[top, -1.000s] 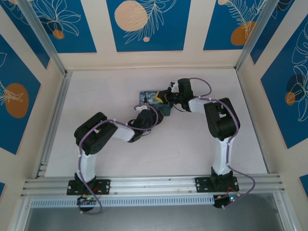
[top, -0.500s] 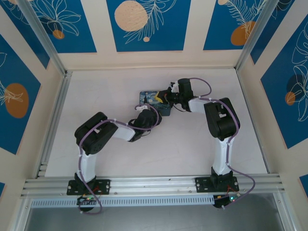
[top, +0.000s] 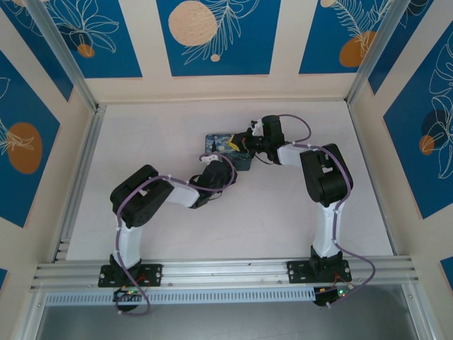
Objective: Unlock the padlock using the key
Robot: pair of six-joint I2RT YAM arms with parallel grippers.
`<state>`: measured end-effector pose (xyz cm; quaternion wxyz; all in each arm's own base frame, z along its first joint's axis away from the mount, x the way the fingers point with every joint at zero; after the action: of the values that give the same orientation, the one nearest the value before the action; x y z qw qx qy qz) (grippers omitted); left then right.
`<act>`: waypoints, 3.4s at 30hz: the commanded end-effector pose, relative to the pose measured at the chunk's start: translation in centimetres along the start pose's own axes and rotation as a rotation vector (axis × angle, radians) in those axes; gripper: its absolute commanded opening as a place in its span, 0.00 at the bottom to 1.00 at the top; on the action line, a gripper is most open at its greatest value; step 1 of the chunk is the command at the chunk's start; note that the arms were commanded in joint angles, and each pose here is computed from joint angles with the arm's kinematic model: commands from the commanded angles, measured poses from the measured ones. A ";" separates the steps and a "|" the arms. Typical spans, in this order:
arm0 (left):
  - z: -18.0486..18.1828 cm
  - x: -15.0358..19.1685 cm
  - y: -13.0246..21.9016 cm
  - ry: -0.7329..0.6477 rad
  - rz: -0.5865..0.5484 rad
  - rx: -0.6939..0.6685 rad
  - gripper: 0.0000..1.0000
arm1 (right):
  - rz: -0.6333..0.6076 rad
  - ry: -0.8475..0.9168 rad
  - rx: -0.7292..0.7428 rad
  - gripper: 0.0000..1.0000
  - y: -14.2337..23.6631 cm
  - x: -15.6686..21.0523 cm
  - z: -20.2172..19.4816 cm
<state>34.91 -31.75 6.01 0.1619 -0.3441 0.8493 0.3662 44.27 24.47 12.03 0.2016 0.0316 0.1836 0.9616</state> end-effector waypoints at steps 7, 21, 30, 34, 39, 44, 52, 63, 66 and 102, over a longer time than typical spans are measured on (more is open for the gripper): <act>3.4 1.2 0.0 0.000 0.097 -0.128 0.00 | 0.002 -0.068 0.054 0.00 0.4 -0.2 -1.7; 1.0 -0.9 4.1 0.109 0.293 -0.084 0.00 | -0.091 0.023 -0.066 0.00 7.0 -0.2 5.3; 0.9 -2.1 5.9 0.228 0.328 -0.024 0.00 | -0.074 0.040 -0.090 0.00 11.0 6.2 4.1; 0.2 -2.4 6.0 0.250 0.344 0.010 0.00 | -0.074 0.025 -0.064 0.00 12.2 9.1 2.3; -0.6 -2.7 5.9 0.298 0.357 0.057 0.00 | -0.083 -0.026 -0.044 0.00 12.8 11.9 0.1; -1.1 -2.9 6.0 0.357 0.347 0.098 0.00 | -0.076 -0.060 -0.026 0.00 12.1 13.8 -1.5; -2.6 -3.7 6.5 0.371 0.329 0.191 0.00 | -0.091 -0.119 -0.017 0.00 11.4 14.3 -3.6; -5.6 -3.7 6.3 0.217 0.433 0.419 0.00 | -0.107 -0.133 -0.022 0.00 11.7 13.8 -4.2; -5.9 -4.0 6.5 0.202 0.430 0.460 0.00 | -0.119 -0.143 -0.033 0.00 12.0 13.5 -4.3; -7.9 -5.9 7.3 0.231 0.413 0.584 0.00 | -0.228 0.021 -0.097 0.00 13.2 13.0 -2.6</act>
<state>32.99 -30.88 16.11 0.0479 -0.1463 0.9798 0.1276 26.92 17.64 14.92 0.2885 -0.0383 0.1439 0.9458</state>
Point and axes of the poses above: each hand's point on the last joint's axis, 136 mm out from that joint toward the fingers, its own y axis back along the fingers, its own z axis along the line the jaws close on, x = y × z, the point moved 4 cm from there along y, back along the fingers, and after that the axes turned 1 degree about -y, right-handed, at the moved point
